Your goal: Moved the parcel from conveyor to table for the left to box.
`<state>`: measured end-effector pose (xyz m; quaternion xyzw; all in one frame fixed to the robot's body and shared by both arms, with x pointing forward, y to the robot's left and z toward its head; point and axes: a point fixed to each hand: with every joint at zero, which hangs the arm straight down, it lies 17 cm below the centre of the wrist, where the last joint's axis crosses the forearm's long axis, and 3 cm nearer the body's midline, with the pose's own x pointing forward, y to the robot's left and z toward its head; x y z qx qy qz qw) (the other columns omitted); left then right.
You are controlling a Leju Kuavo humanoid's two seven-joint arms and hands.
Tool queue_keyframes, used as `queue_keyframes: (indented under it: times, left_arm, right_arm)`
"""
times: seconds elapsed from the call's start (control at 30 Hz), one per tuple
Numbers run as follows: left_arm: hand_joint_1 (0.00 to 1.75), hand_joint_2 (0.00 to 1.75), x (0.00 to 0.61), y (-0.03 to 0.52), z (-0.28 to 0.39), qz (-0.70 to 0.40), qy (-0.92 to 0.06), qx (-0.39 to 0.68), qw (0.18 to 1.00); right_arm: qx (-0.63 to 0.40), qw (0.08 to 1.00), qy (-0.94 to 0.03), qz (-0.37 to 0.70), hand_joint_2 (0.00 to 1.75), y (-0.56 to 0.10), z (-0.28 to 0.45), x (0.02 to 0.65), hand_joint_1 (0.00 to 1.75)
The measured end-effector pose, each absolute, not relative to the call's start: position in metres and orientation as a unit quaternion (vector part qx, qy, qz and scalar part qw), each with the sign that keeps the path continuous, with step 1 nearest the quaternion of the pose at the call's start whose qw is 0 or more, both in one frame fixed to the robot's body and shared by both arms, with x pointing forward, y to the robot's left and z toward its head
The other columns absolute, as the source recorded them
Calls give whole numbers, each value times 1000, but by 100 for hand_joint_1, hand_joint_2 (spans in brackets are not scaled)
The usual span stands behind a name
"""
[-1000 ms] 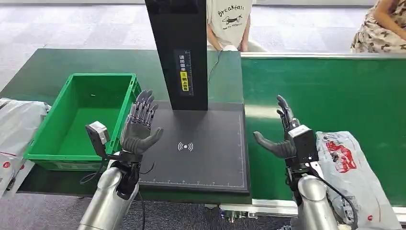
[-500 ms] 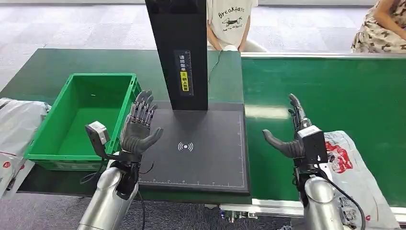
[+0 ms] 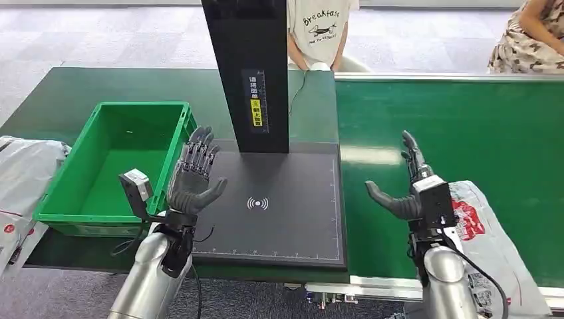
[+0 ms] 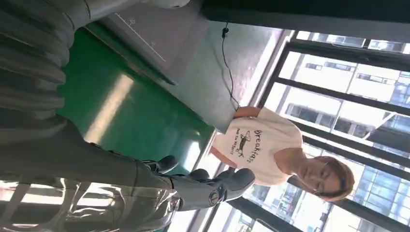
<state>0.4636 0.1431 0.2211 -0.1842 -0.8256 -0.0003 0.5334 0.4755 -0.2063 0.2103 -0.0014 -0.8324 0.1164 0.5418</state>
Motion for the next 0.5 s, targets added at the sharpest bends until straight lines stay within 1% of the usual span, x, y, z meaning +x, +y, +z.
queue_keyframes:
  times: [0.23, 0.5]
  left_arm:
    - [0, 175, 463, 143, 221, -1, -826, -185, 533]
    - [0, 175, 462, 141, 222, -7, -827, -188, 530]
  right_arm:
    - [-1, 543, -832, 116, 175, -207, 209, 475, 0]
    - [-24, 541, -831, 126, 175, -213, 208, 476, 0]
